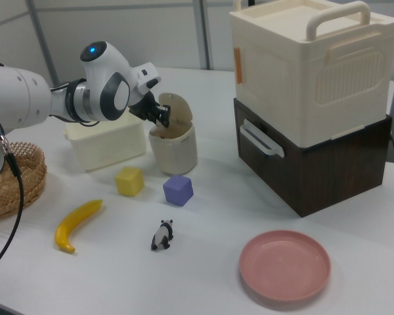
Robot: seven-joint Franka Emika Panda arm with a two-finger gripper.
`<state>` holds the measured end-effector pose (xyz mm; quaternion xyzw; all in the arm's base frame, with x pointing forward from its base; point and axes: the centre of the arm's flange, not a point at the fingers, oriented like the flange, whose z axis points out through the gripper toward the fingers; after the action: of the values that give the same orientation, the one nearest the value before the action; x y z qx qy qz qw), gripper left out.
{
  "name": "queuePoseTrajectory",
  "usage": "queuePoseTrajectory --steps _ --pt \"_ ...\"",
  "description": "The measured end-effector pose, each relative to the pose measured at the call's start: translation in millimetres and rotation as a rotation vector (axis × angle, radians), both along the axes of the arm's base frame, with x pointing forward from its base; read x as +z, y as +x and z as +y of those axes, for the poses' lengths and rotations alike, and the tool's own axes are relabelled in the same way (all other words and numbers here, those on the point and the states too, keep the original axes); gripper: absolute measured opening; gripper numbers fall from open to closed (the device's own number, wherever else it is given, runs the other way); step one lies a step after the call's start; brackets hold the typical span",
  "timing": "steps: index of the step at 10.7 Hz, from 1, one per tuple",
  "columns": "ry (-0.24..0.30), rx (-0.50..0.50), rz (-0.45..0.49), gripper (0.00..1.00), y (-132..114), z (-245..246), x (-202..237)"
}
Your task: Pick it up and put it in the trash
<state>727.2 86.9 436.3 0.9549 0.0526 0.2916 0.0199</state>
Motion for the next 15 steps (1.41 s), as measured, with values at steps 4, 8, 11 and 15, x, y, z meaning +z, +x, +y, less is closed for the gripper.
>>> queuePoseTrajectory --steps 4,8,11,15 --pt "0.001 -0.001 -0.006 0.77 1.1 -0.6 2.3" --pt "-0.006 -0.01 0.031 0.8 -3.9 -3.1 13.7" --pt "-0.035 -0.045 0.21 0.88 -32.2 -12.5 49.1" --pt "-0.067 -0.09 0.447 1.0 -95.9 -26.1 108.9"
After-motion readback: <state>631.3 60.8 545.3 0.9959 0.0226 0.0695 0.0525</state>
